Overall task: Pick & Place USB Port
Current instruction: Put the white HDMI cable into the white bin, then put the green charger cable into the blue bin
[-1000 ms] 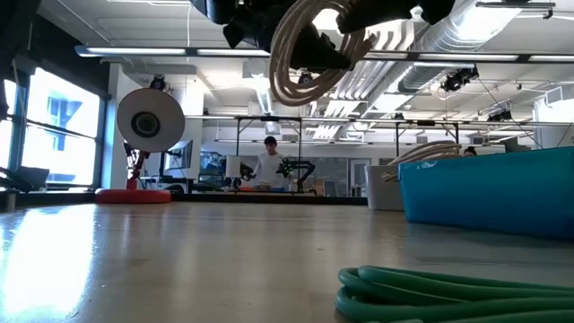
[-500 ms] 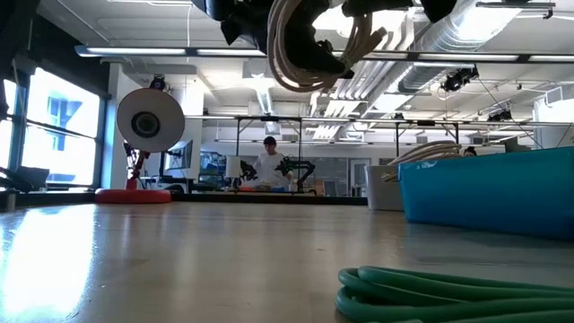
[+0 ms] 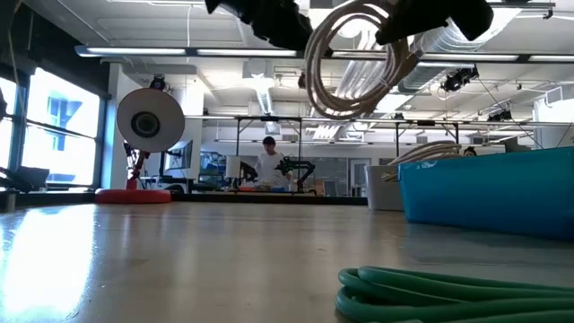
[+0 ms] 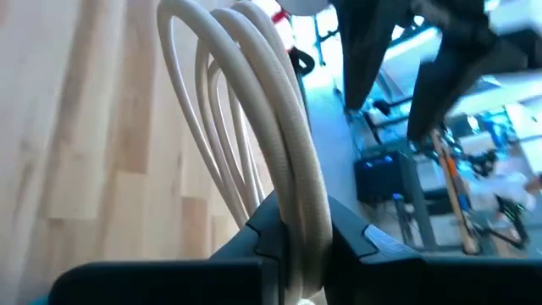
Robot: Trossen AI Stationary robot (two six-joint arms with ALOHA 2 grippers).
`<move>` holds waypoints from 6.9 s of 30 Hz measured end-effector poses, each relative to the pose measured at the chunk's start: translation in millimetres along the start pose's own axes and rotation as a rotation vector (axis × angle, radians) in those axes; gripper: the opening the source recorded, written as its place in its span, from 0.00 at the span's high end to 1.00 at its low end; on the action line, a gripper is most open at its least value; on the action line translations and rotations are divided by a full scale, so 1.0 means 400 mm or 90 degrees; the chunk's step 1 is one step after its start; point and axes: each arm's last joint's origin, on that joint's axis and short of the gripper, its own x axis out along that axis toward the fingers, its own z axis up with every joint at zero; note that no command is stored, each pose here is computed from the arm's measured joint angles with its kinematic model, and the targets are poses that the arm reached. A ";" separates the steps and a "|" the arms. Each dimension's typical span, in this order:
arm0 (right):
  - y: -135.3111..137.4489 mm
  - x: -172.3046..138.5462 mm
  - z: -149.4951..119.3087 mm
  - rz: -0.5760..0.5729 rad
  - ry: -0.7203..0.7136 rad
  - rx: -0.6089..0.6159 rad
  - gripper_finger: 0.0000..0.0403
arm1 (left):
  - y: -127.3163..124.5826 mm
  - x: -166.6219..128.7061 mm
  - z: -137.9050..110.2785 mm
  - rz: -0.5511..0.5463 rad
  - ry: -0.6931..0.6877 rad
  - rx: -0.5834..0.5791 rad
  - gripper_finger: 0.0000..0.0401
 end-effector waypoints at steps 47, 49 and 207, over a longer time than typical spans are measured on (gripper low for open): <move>-0.450 0.181 -0.396 0.132 0.418 0.667 0.92 | -0.062 -0.066 -0.042 -0.018 0.229 -0.007 0.38; -0.451 0.200 -0.408 0.144 0.435 0.673 0.92 | -0.071 -0.063 -0.035 -0.022 0.226 -0.001 0.38; -0.370 0.025 -0.245 0.418 0.124 0.521 0.45 | -0.118 -0.046 -0.076 -0.001 0.320 0.008 0.38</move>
